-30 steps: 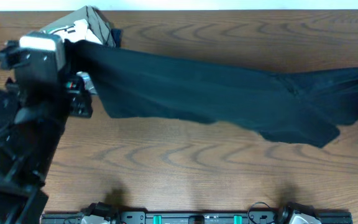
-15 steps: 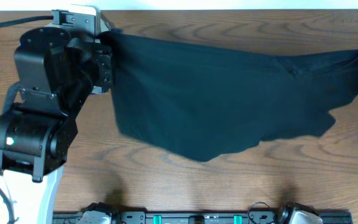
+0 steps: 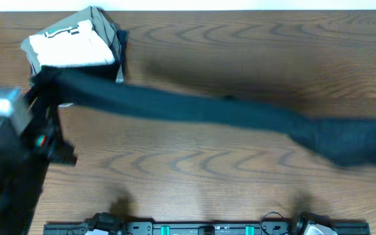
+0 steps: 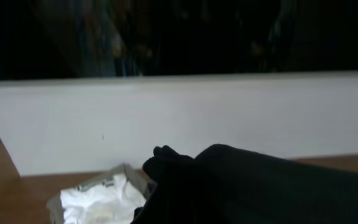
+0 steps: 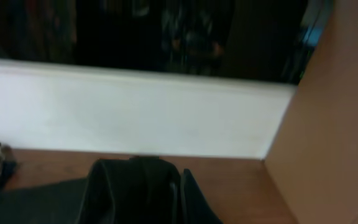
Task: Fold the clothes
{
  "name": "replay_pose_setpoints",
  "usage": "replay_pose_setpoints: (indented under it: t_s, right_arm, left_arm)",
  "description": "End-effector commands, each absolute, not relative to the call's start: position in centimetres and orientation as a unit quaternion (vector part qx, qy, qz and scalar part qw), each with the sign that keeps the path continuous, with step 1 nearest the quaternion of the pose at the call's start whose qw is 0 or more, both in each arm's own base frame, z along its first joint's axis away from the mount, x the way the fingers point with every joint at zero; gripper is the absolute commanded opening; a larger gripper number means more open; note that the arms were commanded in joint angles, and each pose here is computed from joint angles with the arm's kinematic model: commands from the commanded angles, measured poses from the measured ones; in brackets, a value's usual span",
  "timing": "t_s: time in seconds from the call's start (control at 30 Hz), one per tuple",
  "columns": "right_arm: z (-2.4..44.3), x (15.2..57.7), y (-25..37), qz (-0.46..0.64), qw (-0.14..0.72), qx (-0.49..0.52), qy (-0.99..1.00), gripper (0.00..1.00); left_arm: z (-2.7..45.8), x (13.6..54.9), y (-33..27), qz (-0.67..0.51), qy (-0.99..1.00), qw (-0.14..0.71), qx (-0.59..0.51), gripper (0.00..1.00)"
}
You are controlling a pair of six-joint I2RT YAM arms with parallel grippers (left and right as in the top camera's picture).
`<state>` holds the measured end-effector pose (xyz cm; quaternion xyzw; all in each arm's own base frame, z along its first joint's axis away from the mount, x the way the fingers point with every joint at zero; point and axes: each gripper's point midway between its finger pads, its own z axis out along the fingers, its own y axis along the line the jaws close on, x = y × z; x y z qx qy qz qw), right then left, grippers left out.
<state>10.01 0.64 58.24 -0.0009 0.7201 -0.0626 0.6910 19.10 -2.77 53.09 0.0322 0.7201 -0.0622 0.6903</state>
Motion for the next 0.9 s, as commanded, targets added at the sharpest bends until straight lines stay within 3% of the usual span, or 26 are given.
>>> replay_pose_setpoints:
  t_s: [0.0,0.17,0.33,0.57,0.87]
  right_arm:
    - [59.7,7.6,0.9,-0.083,0.717,-0.001,0.692,0.01]
    - [60.7,6.1,0.9,-0.098,0.735,0.005,0.671,0.01]
    - [60.4,9.2,0.0,-0.096,0.714,0.004,0.694,0.01]
    - [57.3,17.8,-1.9,-0.066,0.634,-0.008,0.770,0.01]
    - [48.3,30.4,-4.2,0.003,0.476,-0.031,0.879,0.01]
  left_arm:
    - [53.9,18.3,-2.7,-0.074,0.709,0.701,0.026,0.06]
    - [53.7,18.8,-2.9,-0.075,0.712,0.697,0.028,0.06]
    - [52.6,21.2,-3.4,-0.071,0.733,0.676,0.030,0.06]
    - [48.2,28.0,-5.0,-0.060,0.794,0.604,0.038,0.06]
    - [40.3,36.5,-6.8,-0.043,0.864,0.499,0.047,0.06]
